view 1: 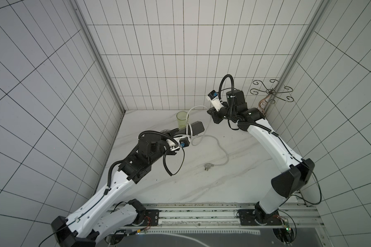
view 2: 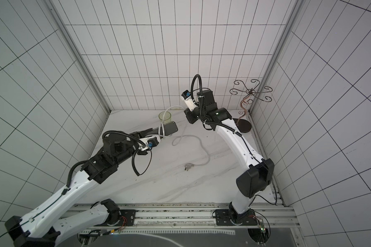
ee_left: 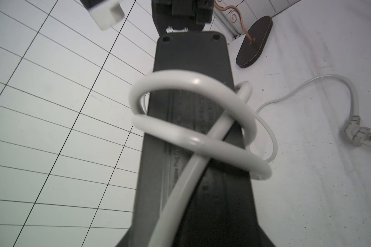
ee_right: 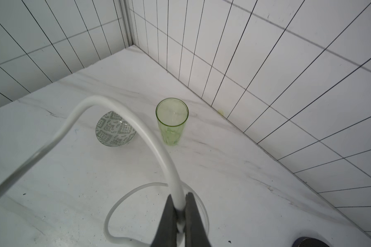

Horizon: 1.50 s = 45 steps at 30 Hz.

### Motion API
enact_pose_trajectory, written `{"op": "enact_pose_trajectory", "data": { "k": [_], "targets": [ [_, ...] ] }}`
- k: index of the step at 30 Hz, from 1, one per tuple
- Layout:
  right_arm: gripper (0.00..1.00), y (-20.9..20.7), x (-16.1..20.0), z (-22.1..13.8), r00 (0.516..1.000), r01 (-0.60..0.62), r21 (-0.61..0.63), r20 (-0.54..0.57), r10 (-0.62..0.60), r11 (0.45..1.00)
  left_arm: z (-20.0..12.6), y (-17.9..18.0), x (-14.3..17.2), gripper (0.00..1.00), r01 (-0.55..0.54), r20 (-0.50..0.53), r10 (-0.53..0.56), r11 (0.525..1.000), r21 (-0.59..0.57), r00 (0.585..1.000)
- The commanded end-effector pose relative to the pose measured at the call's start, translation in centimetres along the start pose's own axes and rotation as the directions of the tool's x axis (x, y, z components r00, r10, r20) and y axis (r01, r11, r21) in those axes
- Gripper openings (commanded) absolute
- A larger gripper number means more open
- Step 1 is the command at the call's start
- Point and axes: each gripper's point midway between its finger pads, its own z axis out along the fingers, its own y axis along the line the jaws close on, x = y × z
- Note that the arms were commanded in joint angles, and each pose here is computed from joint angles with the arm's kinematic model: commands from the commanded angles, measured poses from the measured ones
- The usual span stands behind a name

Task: Unwrap the cord wrapped around the power strip
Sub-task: Unwrap the power cord from the power strip.

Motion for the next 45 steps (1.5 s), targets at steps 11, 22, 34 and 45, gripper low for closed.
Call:
{"op": "enact_pose_trajectory", "data": {
  "k": [11, 22, 34, 45],
  "targets": [
    [0.09, 7.3, 7.6, 3.1, 0.977, -0.209, -0.354, -0.103, 0.185, 0.912, -3.6, 8.9, -6.2, 0.00, 0.299, 0.313, -0.217, 0.923, -0.242, 0.924],
    [0.71, 5.6, 1.6, -8.6, 0.965, -0.035, -0.109, 0.256, 0.062, 0.993, -3.4, 11.7, -6.1, 0.00, 0.456, 0.346, -0.356, 0.847, -0.274, 0.868],
    [0.65, 15.8, 0.5, -5.0, 0.782, 0.323, -0.067, 0.581, -0.227, 0.944, -4.3, 10.4, -6.3, 0.00, 0.518, 0.365, -0.433, 0.837, -0.178, 0.824],
    [0.61, 13.1, 3.4, 0.7, 0.805, 0.311, 0.022, 0.526, -0.275, 0.950, -6.0, 9.6, -7.3, 0.00, 0.524, 0.376, -0.454, 0.846, -0.102, 0.807]
  ]
}}
